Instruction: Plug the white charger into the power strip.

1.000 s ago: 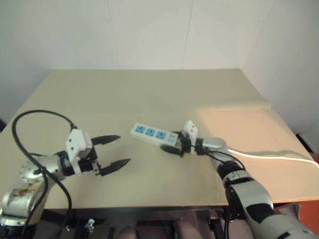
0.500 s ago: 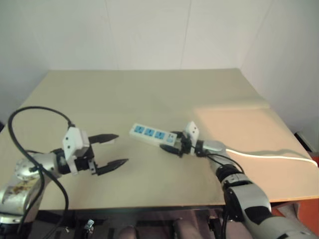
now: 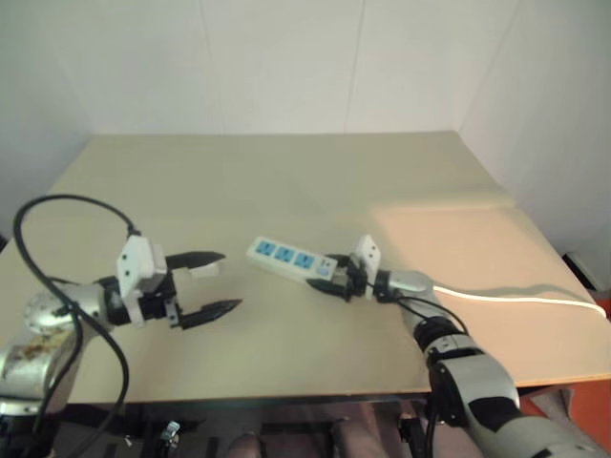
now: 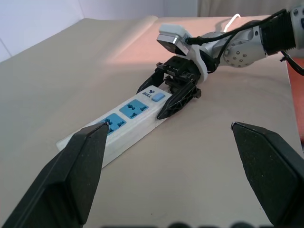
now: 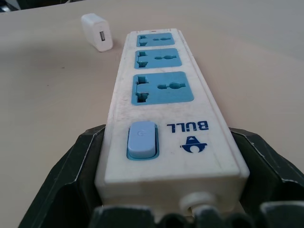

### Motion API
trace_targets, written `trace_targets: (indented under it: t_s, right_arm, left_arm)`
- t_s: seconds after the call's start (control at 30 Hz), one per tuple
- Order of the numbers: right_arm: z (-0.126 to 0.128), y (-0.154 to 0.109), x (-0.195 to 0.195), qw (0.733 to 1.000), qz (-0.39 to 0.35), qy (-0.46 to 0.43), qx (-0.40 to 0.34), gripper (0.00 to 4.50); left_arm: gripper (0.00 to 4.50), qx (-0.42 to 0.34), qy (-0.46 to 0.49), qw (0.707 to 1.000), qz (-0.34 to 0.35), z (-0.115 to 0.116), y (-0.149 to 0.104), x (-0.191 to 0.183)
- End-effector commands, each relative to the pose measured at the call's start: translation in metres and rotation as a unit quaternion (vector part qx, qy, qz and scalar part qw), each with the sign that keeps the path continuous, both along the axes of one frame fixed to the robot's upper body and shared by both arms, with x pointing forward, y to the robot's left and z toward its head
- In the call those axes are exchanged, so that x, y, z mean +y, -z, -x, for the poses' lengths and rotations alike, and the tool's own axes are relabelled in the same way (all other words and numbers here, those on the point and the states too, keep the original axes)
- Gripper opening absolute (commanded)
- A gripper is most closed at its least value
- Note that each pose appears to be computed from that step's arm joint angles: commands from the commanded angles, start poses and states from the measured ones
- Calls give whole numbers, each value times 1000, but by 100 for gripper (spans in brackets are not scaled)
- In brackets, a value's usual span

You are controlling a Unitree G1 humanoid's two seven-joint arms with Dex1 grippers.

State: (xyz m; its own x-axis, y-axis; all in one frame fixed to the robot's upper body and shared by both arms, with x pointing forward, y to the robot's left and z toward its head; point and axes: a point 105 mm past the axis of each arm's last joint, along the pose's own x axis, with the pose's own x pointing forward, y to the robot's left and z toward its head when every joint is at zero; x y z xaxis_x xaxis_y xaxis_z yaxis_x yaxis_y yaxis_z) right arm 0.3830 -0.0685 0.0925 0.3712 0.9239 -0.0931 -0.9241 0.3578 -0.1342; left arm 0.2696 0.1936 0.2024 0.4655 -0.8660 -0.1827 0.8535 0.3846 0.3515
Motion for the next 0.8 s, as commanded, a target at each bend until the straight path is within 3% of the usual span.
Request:
trace_targets:
  t_s: [0.03, 0.23, 0.43, 0.6, 0.8]
  right_arm:
    - [14, -7, 13, 998, -2, -64, -13, 344]
    - [28, -8, 18, 995, -4, -102, -15, 344]
    - [46, -7, 20, 991, -2, -132, -10, 344]
    - [57, -5, 20, 991, -4, -131, -9, 344]
    - [63, -2, 14, 993, 1, -117, -3, 344]
  left_arm:
    - [450, -33, 0, 998, -60, -13, -18, 16]
    - [450, -7, 17, 975, -222, -39, -21, 35]
    - [450, 23, 26, 913, -405, -79, -24, 48]
    - [450, 49, 44, 880, -471, -108, -15, 37]
    - [450, 75, 61, 842, -530, -122, 6, 26]
